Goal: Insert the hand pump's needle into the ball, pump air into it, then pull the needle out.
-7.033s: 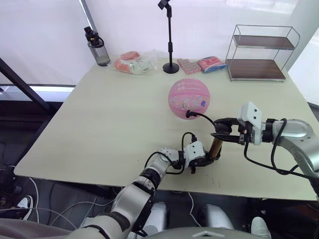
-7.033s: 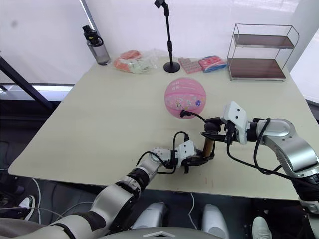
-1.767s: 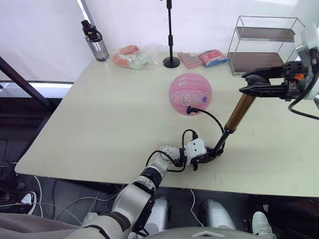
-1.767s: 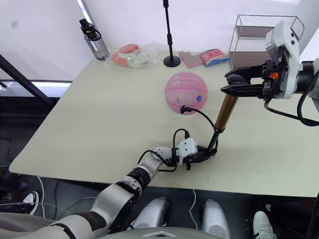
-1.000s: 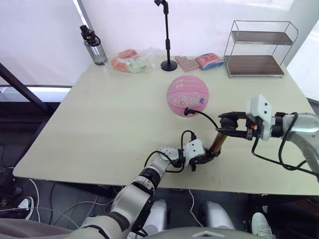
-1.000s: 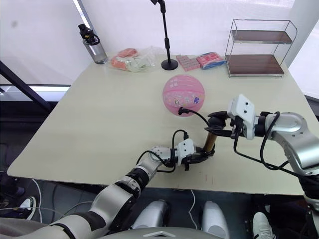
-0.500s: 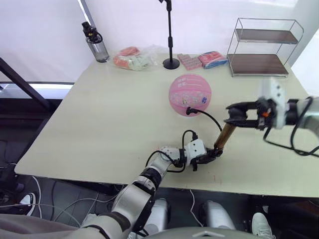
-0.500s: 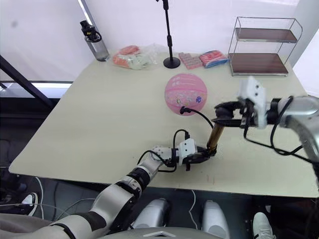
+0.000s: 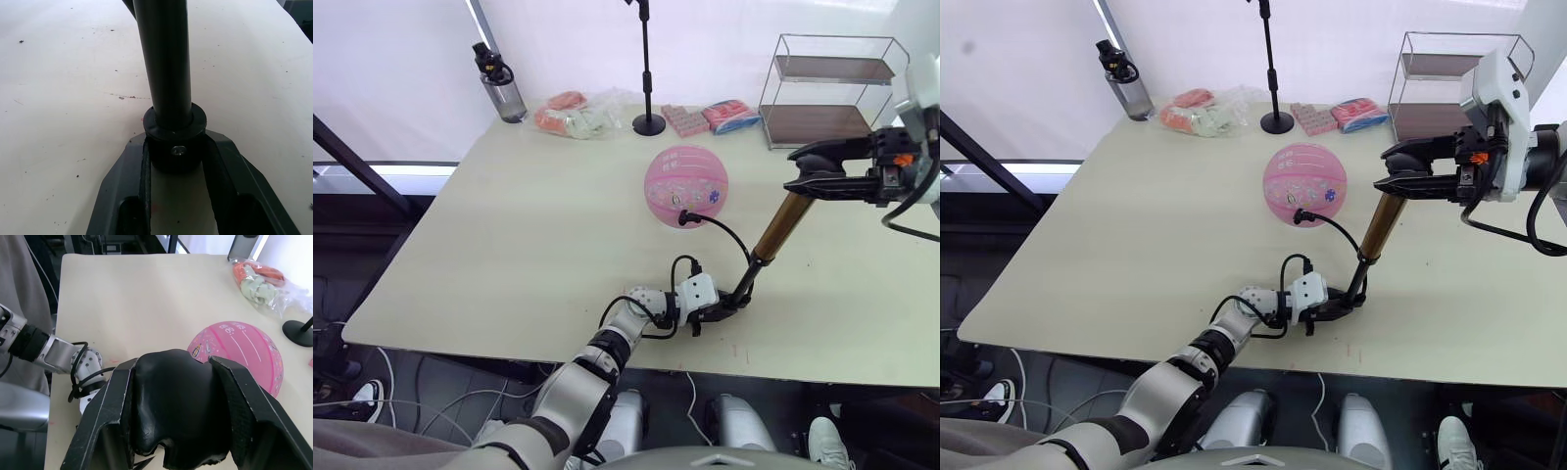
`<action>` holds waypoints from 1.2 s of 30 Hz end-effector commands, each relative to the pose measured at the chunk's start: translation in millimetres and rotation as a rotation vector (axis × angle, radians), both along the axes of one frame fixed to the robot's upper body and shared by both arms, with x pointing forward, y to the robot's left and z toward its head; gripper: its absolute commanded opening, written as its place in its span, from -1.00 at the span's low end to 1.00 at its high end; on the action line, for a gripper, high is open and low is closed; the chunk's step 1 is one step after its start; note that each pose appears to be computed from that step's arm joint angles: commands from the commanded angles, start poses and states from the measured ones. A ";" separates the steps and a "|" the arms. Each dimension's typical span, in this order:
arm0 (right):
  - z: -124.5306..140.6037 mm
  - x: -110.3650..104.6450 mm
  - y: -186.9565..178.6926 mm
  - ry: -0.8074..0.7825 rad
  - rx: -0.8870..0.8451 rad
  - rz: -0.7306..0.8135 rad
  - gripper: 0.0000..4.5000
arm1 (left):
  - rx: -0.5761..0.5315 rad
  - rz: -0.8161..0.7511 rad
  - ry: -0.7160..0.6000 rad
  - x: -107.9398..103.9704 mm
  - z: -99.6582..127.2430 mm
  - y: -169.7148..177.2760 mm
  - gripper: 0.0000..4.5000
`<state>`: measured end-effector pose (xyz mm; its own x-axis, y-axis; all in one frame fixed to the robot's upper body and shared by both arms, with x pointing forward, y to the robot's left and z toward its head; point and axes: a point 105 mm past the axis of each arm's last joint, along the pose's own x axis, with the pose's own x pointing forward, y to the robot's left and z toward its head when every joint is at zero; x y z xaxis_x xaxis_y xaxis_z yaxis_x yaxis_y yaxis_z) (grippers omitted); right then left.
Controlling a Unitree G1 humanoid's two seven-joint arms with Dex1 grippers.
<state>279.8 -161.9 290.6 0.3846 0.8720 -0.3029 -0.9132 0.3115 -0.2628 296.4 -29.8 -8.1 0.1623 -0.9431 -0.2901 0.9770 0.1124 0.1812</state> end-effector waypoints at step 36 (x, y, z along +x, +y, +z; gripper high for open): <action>-70.7 4.5 12.2 -0.075 -0.039 -0.003 -0.20 | 0.161 -0.017 0.159 -29.6 -51.9 22.7 -0.52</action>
